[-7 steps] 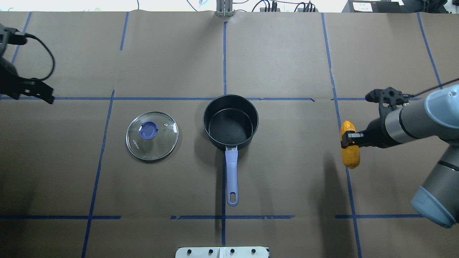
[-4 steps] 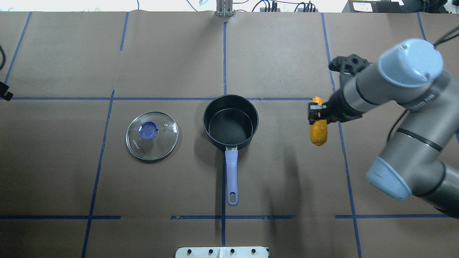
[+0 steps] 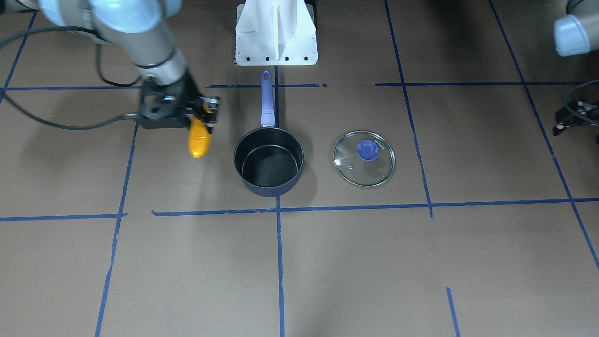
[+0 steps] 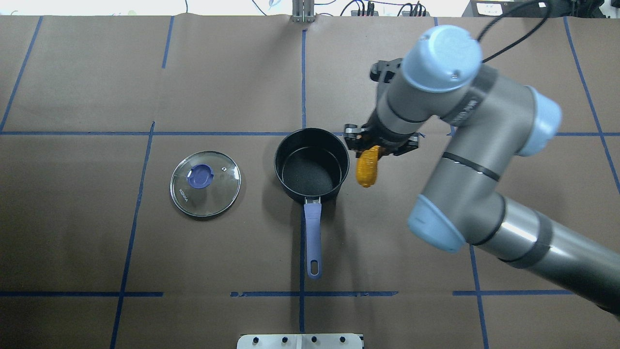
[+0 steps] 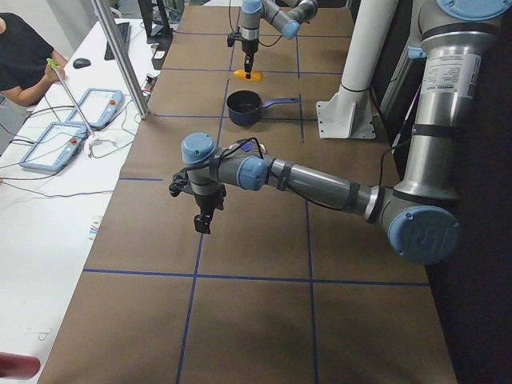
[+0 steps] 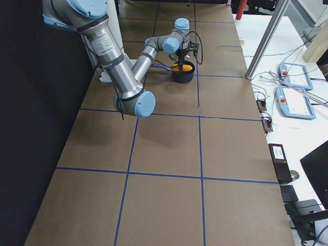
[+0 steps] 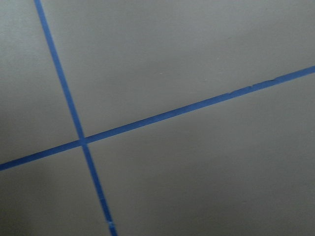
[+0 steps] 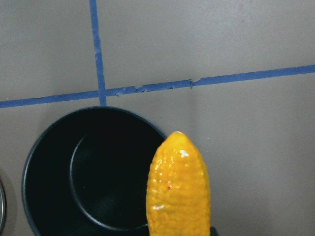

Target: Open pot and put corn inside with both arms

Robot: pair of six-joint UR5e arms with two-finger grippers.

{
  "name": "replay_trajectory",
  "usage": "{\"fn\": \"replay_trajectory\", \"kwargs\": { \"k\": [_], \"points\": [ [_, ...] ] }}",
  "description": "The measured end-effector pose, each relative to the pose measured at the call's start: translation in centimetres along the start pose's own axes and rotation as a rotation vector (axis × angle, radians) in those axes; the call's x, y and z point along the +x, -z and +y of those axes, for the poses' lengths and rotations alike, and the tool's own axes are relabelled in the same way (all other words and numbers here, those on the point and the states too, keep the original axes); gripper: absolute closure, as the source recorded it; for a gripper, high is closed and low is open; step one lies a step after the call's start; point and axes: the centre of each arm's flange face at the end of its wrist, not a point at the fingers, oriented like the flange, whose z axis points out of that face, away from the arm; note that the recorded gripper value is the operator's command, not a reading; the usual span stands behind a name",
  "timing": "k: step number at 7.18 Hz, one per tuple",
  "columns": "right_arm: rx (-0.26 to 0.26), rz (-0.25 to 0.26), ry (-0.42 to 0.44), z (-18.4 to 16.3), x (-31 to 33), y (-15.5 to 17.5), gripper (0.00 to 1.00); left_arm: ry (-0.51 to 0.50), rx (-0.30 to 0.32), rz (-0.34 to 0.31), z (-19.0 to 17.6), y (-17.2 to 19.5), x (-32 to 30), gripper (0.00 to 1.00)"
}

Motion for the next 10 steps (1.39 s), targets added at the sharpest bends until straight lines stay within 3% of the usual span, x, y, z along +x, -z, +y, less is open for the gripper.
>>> {"fn": "replay_trajectory", "kwargs": {
  "k": [3, 5, 10],
  "points": [
    [0.008, 0.002, 0.000, 0.4, -3.7, -2.2, 0.84, 0.000, -0.004, -0.002, 0.4, -0.2, -0.9, 0.00],
    [0.020, 0.004, 0.002, -0.1, -5.1, -3.2, 0.02, 0.002, -0.007, -0.002, 0.5, -0.3, -1.0, 0.00],
    [0.039, -0.011, -0.002, -0.4, -6.1, -2.3, 0.01, 0.020, -0.015, -0.003, 1.5, -0.7, -1.8, 0.00]
  ]
}}
